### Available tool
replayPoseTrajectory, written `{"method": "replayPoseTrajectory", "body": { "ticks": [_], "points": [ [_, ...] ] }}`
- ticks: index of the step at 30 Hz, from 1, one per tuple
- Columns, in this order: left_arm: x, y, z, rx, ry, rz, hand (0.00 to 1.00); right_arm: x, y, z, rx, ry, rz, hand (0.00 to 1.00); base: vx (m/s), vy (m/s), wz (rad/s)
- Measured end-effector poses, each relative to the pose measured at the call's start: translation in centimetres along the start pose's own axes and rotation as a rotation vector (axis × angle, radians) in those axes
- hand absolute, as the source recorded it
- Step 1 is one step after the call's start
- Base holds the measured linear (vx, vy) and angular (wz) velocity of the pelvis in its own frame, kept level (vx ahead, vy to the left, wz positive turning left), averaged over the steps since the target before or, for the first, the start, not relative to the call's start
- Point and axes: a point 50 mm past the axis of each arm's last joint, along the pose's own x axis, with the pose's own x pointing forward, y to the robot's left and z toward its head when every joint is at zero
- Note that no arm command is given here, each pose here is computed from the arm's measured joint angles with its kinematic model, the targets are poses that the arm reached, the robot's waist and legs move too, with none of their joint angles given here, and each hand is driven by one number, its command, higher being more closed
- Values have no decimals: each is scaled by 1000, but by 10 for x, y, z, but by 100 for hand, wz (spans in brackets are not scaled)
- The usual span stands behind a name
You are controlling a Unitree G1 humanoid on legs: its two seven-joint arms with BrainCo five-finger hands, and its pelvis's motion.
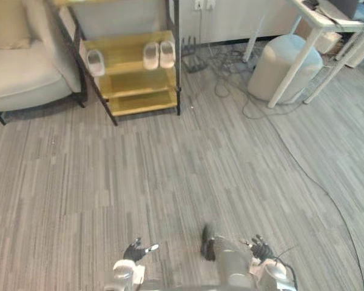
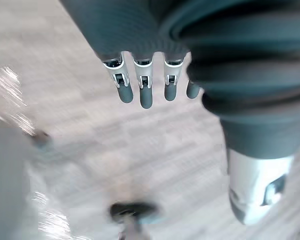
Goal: Organize the slippers on the shoe rack
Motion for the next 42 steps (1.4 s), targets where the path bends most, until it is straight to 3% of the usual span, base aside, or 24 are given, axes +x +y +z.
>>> {"method": "replayPoseTrajectory", "body": {
  "ticks": [3,11,26,35,42],
  "points": [
    [0,-10,1,-19,-4,-19,0,0,-4,-3,4,13,-12,0,620,-259,31],
    [2,-3,18,-89,-81,17,0,-7,-2,-23,15,74,-16,0,386,-55,18],
    [0,25,4,-27,-21,68,0,-10,23,-33,-12,105,63,0,429,160,12],
    [0,0,3,-12,-17,-3,0,-3,13,-11,-42,28,54,0,481,-120,49],
    [1,-11,10,-47,-44,-17,0,-8,1,-25,-18,71,9,0,375,-110,38]
  ]
}}
